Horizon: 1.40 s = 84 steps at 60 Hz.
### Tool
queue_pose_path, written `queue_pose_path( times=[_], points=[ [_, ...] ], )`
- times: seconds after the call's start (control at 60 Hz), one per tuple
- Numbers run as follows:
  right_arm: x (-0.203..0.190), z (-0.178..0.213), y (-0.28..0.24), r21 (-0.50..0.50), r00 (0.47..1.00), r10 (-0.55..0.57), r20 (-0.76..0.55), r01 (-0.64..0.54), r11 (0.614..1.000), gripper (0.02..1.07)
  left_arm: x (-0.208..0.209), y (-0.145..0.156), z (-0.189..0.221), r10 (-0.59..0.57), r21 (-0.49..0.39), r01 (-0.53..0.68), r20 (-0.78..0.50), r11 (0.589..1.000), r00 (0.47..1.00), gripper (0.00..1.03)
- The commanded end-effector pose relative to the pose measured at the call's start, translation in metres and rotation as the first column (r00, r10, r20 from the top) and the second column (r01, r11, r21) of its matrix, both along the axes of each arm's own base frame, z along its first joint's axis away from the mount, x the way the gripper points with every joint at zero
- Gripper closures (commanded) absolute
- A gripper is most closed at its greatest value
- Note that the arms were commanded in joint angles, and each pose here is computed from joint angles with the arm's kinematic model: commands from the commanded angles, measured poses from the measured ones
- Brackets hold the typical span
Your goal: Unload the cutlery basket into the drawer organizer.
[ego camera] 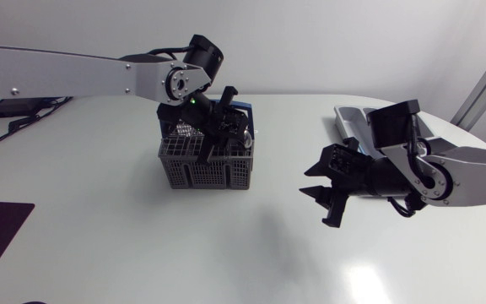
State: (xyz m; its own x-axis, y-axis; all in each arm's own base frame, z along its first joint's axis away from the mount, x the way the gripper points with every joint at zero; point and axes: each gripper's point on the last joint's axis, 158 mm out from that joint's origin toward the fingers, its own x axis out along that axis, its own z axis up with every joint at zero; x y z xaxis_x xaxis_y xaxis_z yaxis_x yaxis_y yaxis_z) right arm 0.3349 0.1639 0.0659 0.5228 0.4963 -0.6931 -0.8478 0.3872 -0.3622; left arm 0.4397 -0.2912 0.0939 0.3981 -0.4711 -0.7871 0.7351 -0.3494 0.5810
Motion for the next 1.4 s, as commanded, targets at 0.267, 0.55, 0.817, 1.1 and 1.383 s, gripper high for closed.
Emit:
queue_pose_path(
  times=[0.267,0.55,0.817,1.1,1.383],
  points=[
    [-0.004,-0.008,0.009,0.011,1.0,0.004,-0.028,-0.003,1.0,0.54,0.002,0.005,0.024,0.021,-0.025,-0.02,0.029,0.999,0.999,0.98],
    [-0.006,-0.008,0.011,0.009,1.0,0.011,-0.029,-0.01,1.0,0.54,0.001,0.007,0.039,0.024,-0.039,-0.022,0.052,0.999,0.998,0.98],
    [-0.009,-0.008,0.012,0.007,1.0,0.015,-0.028,-0.015,1.0,0.54,-0.005,0.011,0.052,0.026,-0.044,-0.023,0.061,0.999,0.998,0.98],
    [-0.01,-0.003,0.014,0.01,1.0,0.019,-0.017,-0.019,1.0,0.54,-0.011,0.014,0.075,0.028,-0.06,-0.022,0.091,0.998,0.995,0.98],
    [-0.013,-0.002,0.014,0.014,1.0,0.018,-0.015,-0.018,1.0,0.54,-0.021,0.022,0.09,0.032,-0.064,-0.025,0.1,0.998,0.994,0.98]
  ],
)
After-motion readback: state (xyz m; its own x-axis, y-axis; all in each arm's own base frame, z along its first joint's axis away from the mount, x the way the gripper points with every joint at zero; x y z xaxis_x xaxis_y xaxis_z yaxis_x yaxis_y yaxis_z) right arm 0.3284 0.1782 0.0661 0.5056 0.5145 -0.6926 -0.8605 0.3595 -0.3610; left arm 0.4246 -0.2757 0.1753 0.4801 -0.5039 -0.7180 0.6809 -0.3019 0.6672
